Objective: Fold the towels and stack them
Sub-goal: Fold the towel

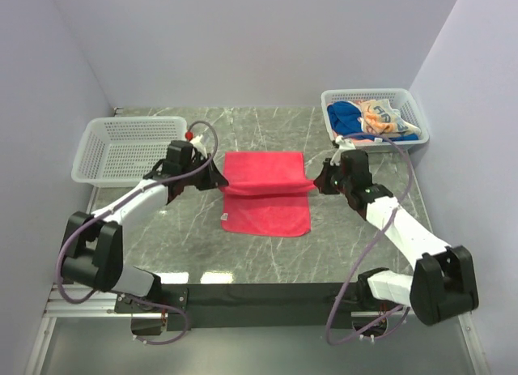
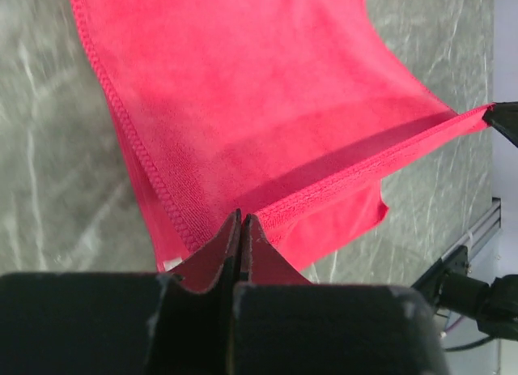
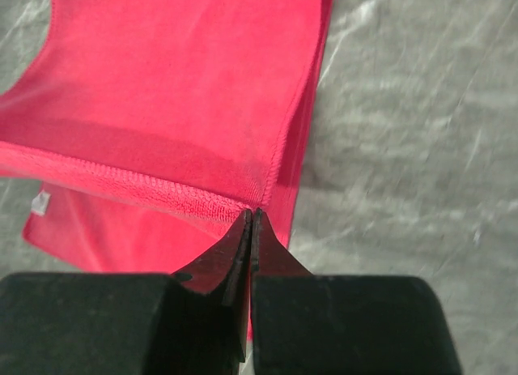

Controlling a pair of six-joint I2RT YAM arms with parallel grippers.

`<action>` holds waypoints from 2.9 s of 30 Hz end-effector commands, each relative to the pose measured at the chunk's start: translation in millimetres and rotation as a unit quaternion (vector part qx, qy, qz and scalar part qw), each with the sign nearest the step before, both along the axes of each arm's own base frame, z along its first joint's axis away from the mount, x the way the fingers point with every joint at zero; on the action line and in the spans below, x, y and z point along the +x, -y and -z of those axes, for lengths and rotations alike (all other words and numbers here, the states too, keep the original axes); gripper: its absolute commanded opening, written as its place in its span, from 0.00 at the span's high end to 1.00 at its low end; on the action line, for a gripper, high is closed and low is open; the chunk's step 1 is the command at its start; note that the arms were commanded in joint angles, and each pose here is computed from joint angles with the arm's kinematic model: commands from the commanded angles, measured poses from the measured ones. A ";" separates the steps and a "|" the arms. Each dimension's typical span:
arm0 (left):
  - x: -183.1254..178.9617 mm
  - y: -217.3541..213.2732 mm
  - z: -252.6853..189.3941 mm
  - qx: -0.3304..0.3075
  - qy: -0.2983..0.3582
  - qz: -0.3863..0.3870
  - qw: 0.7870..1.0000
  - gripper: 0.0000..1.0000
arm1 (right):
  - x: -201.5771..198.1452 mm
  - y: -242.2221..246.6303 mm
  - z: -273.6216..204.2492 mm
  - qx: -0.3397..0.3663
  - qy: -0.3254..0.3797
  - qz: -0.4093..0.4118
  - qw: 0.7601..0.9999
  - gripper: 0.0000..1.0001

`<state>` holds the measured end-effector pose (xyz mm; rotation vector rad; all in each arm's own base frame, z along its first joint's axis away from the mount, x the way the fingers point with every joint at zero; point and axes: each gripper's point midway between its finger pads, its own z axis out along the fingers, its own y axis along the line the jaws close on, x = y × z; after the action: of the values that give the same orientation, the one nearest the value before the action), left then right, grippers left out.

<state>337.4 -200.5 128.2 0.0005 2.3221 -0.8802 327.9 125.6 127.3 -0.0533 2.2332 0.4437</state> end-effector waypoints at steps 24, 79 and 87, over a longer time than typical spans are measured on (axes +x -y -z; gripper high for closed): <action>-82.9 -8.6 90.0 0.031 -0.104 -0.072 0.991 0.99 | -78.9 -0.4 99.7 0.095 -0.192 0.092 0.972 1.00; -131.1 -28.2 54.8 0.027 -0.102 -0.085 0.991 0.35 | -137.9 -8.5 65.0 0.109 -0.186 0.009 0.976 0.55; -119.4 -31.0 29.2 0.015 -0.056 -0.101 0.993 0.25 | -114.4 -15.7 31.3 0.118 -0.103 -0.016 0.988 0.44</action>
<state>209.9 -170.0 92.6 -0.2619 2.4116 -0.7806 195.7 133.8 71.3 0.1675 2.4579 0.7388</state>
